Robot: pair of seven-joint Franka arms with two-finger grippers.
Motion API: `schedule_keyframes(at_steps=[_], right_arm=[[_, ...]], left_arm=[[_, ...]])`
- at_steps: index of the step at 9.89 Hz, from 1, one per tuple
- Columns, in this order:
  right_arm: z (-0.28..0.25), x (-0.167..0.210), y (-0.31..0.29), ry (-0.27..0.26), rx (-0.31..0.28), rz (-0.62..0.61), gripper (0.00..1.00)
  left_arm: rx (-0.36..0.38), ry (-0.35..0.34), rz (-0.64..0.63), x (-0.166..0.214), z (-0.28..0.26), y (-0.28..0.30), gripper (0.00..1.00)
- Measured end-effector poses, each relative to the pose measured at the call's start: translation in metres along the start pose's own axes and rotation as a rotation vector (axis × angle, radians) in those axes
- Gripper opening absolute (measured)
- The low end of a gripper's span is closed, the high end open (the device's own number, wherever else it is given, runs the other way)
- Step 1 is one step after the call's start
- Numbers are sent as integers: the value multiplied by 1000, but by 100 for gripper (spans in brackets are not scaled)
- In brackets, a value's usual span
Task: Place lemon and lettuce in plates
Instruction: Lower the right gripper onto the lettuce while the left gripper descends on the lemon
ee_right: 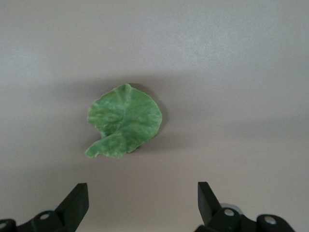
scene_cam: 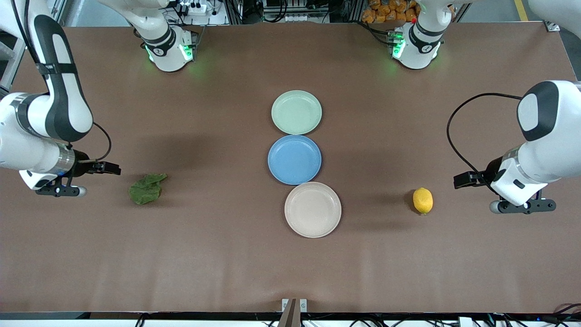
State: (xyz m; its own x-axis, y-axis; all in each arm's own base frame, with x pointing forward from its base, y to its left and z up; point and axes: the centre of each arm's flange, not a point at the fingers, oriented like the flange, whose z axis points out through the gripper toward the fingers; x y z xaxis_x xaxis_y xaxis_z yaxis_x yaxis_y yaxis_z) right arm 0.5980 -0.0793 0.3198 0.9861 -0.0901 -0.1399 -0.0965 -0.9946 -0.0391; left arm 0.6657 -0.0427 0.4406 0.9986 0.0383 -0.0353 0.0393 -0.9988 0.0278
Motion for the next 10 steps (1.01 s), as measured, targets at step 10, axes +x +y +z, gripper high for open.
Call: schedule_keyframes(at_steps=[10], right_arm=[[126,18,-19,-1,60,316,100]], left_arm=[[-31,115,-11,-9,155,-11,100]])
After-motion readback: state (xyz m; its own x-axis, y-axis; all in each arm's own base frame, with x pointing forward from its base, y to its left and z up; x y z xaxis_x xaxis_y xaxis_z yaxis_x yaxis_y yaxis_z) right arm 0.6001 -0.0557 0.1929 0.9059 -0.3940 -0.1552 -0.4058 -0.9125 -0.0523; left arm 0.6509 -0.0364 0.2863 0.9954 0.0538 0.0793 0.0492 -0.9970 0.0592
